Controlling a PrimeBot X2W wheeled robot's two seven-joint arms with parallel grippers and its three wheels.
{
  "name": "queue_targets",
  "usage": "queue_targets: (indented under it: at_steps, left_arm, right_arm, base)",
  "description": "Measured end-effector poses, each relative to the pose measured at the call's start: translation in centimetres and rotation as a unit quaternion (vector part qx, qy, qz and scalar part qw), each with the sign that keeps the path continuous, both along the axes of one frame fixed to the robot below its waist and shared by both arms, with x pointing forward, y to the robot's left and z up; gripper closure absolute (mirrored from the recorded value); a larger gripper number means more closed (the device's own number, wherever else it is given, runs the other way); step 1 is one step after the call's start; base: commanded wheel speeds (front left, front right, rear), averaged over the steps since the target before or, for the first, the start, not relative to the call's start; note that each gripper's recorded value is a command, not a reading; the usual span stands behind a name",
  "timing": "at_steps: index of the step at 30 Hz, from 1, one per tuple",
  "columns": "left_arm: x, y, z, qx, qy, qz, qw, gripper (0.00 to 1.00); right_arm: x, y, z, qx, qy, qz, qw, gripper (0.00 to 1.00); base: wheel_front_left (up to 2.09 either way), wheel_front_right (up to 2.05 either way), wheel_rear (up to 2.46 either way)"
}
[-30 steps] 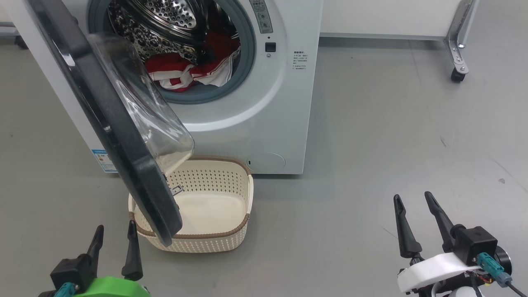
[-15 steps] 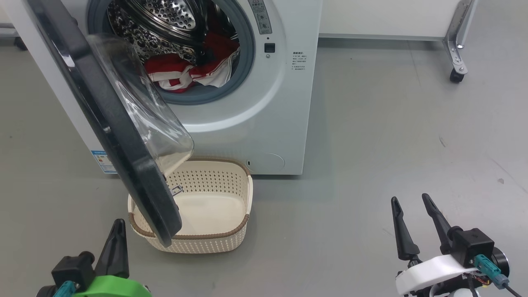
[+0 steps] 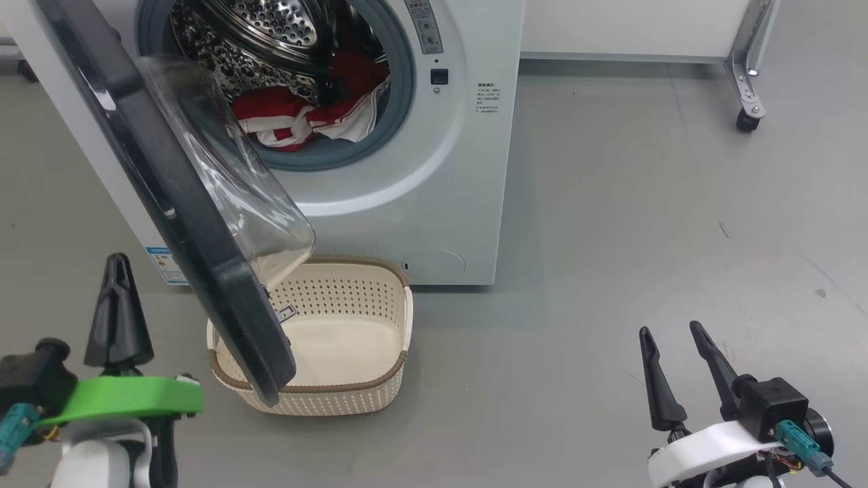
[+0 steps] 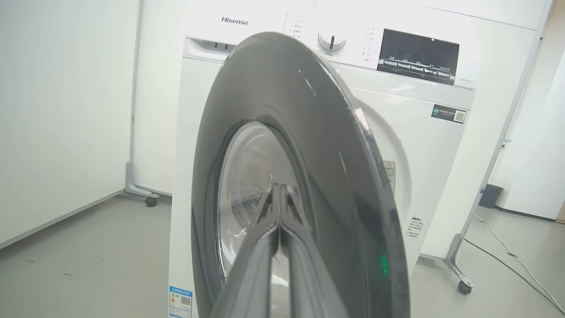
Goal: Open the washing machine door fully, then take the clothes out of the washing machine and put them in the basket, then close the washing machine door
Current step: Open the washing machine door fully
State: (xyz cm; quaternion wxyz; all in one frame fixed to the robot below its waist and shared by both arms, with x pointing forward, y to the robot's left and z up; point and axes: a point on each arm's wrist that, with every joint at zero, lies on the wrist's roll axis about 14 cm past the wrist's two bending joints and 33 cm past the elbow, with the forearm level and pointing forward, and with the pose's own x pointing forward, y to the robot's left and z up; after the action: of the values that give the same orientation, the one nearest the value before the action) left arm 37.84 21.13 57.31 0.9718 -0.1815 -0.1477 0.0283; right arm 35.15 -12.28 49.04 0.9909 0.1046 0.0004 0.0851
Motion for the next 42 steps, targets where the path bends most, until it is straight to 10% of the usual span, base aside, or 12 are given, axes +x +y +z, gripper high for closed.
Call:
queue_targets:
  at_steps: [18, 42]
  left_arm:
    - [1.5, -2.7, 15.6, 0.054, -0.226, -0.039, 0.972, 1.0]
    - [3.4, -13.0, 5.2, 0.067, -0.028, -0.211, 0.975, 1.0]
  right_arm:
    - [-0.2, 0.1, -0.6, 0.004, 0.008, 0.0, 1.0, 0.0]
    - [0.0, -1.0, -1.1, 0.011, 0.016, -0.022, 1.0, 0.0]
  base:
    - [0.0, 0.0, 0.0]
    - [0.0, 0.0, 0.0]
